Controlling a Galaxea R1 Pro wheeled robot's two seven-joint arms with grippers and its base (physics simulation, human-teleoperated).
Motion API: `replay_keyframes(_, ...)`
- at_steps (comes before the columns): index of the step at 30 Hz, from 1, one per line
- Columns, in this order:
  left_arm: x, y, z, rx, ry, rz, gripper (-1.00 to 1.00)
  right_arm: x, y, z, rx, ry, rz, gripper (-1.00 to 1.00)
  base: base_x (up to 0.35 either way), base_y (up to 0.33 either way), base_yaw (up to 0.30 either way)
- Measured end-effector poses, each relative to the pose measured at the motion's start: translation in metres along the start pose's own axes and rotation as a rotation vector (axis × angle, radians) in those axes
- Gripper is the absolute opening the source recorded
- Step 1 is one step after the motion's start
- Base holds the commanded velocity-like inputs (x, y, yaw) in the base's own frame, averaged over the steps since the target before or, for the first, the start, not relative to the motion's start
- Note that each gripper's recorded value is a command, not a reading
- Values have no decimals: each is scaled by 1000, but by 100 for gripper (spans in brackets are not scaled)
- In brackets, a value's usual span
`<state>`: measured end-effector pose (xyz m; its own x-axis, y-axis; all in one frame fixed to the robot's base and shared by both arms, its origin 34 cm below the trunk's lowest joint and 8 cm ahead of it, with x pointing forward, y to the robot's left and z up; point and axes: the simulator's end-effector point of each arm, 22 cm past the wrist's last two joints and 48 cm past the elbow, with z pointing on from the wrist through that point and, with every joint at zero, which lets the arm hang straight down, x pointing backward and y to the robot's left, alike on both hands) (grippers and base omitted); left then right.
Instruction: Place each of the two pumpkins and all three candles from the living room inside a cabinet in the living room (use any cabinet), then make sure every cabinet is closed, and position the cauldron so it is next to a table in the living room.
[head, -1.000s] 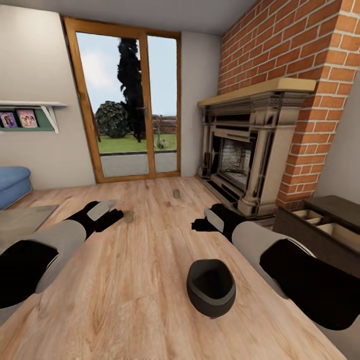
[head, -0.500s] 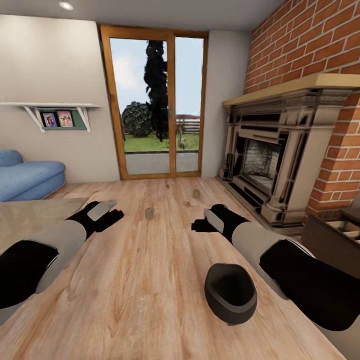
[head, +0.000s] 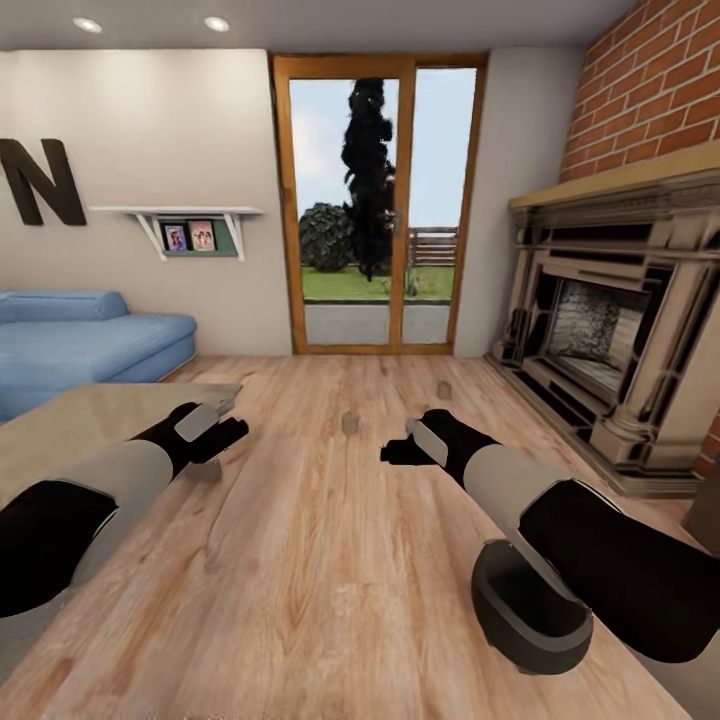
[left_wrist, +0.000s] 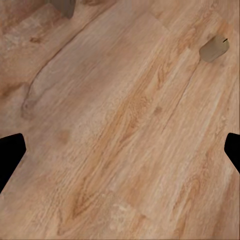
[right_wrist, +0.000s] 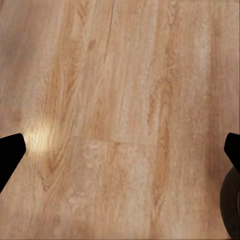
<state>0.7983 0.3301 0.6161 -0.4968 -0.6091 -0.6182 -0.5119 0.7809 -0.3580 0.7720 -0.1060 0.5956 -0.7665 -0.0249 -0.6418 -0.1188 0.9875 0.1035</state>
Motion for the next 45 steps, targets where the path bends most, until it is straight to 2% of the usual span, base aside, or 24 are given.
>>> replay_keyframes(7, 3, 1, 4, -3, 5, 1, 100, 2, -1, 4, 0, 6, 0, 100, 97, 259, 238)
replay_keyframes(15, 4, 1, 5, -4, 7, 2, 100, 0, -1, 5, 1, -9, 4, 100, 64, 20, 41)
replay_keyframes(19, 2, 3, 5, -15, -4, 29, 100, -1, -1, 5, 0, -11, 6, 100, 308, 1, 0)
replay_keyframes(23, 0, 4, 5, -25, -17, 59, 100, -1, -1, 5, 0, -11, 7, 100, 330, 0, -121)
replay_keyframes(26, -1, 3, 5, -23, -20, 67, 100, -1, -1, 5, 0, -11, 7, 100, 335, 0, -247)
replay_keyframes(32, -1, 2, 5, -21, -20, 71, 100, -1, -1, 5, 0, -11, 7, 100, 336, 1, -227)
replay_keyframes(45, 0, -5, 5, 15, -18, 72, 100, -1, -1, 5, 0, -11, 7, 100, 291, 177, -9)
